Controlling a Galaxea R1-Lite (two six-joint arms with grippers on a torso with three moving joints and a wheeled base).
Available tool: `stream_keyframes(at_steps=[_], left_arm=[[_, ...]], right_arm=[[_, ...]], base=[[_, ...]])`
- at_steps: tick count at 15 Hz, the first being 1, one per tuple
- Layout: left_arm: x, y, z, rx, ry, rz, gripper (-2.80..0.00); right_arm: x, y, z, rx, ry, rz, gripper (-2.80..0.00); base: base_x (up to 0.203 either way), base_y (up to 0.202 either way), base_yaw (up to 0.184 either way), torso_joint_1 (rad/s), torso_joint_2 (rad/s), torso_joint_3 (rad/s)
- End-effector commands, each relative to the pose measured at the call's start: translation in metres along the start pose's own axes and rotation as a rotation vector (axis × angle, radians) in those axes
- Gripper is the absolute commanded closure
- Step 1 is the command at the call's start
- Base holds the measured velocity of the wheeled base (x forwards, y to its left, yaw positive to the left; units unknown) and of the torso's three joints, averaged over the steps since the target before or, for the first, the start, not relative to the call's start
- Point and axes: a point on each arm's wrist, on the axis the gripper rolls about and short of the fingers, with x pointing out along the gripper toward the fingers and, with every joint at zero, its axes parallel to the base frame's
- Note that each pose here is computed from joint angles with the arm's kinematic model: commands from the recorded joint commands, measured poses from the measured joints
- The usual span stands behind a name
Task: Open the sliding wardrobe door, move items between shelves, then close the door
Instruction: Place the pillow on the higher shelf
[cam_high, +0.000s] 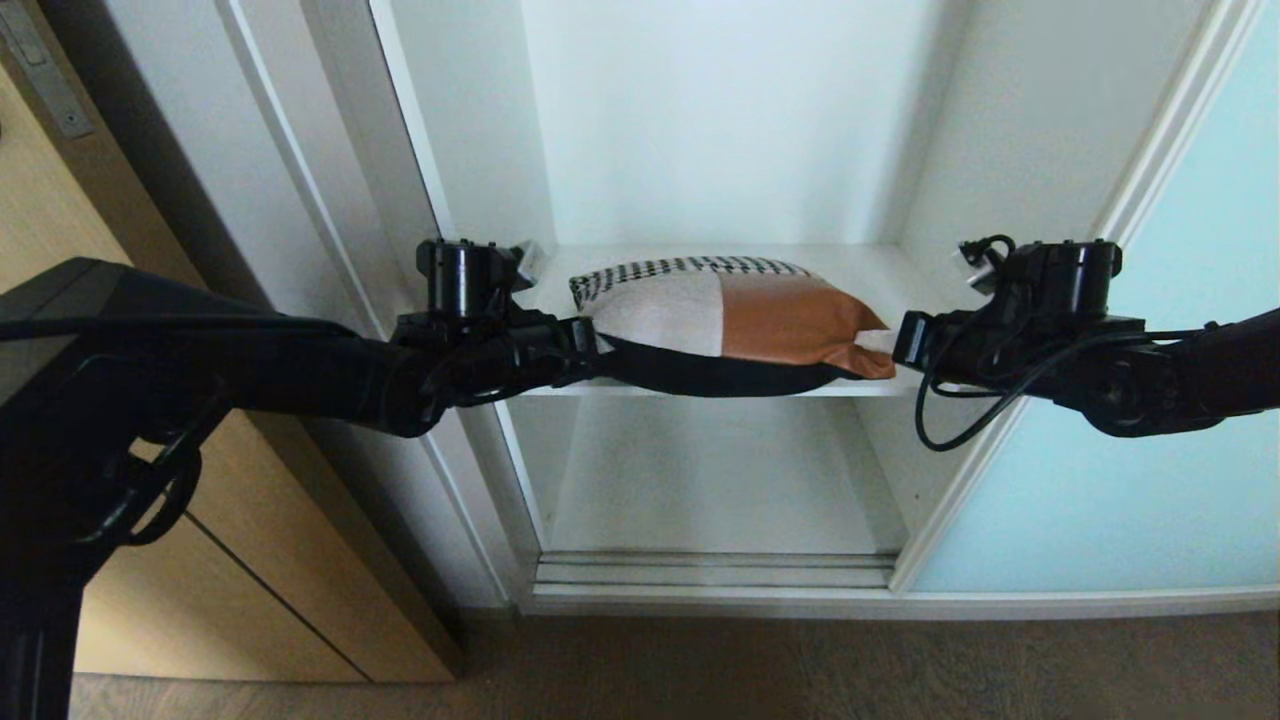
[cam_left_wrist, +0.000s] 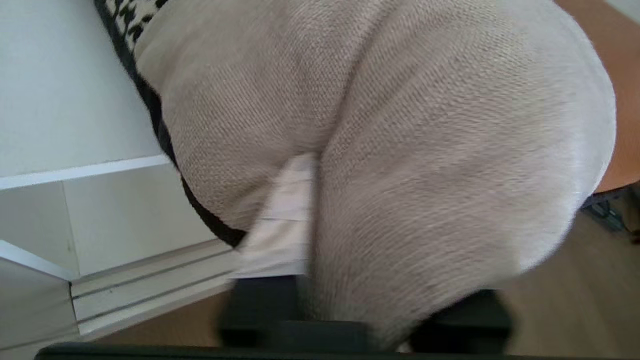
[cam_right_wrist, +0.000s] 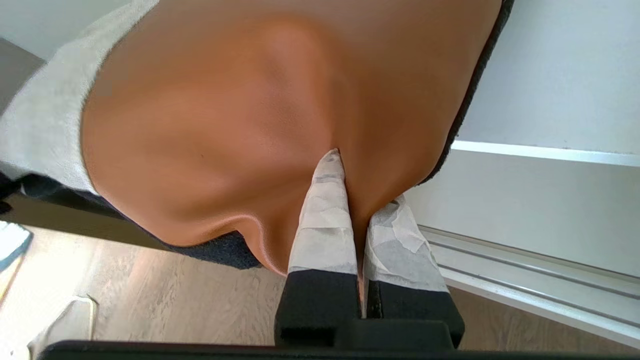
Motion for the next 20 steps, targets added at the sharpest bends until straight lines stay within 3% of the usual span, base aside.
stream_keyframes(at_steps=[1,3,5,8,10,14,15,18,20], left_arm=[[0.001,0.002,0.002,-0.002,-0.007,-0.001,-2.8],[-0.003,-0.001,0.008,-0.011,-0.008,-0.008,-2.8],[-0.016,-0.009,0.017,-0.062,-0.012,-0.021,-2.8],[-0.043,-0.016,0.001,-0.099,0.088,-0.108,-2.8],[-0.062,-0.023,-0.003,-0.105,0.134,-0.199,-2.8],[-0.068,-0.026,0.0,-0.095,0.13,-0.205,-2.73],[-0.07,-0.028,0.0,-0.096,0.134,-0.21,0.0],[-0.069,-0.04,-0.006,-0.104,0.164,-0.247,0.0],[-0.076,-0.048,-0.009,-0.113,0.216,-0.322,0.0]], right_arm=[[0.001,0.003,0.001,0.006,-0.003,0.013,0.0],[0.001,0.006,0.002,0.007,-0.007,0.022,0.0],[0.002,0.008,0.003,0.025,-0.018,0.035,0.0],[0.008,0.007,-0.004,0.03,-0.012,0.045,0.0],[0.01,0.006,-0.005,0.05,-0.014,0.047,0.0],[0.012,0.008,-0.005,0.069,-0.027,0.06,0.0],[0.012,0.008,-0.005,0.067,-0.028,0.061,0.0],[0.011,0.01,-0.004,0.064,-0.031,0.064,0.0],[0.011,0.01,-0.004,0.063,-0.032,0.065,0.0]], base=[[0.0,0.0,0.0,0.0,0.0,0.0],[0.0,0.0,0.0,0.0,0.0,0.0],[0.0,0.0,0.0,0.0,0.0,0.0],[0.0,0.0,0.0,0.0,0.0,0.0],[0.0,0.0,0.0,0.0,0.0,0.0],[0.0,0.0,0.0,0.0,0.0,0.0],[0.0,0.0,0.0,0.0,0.0,0.0],[0.0,0.0,0.0,0.0,0.0,0.0],[0.0,0.0,0.0,0.0,0.0,0.0]])
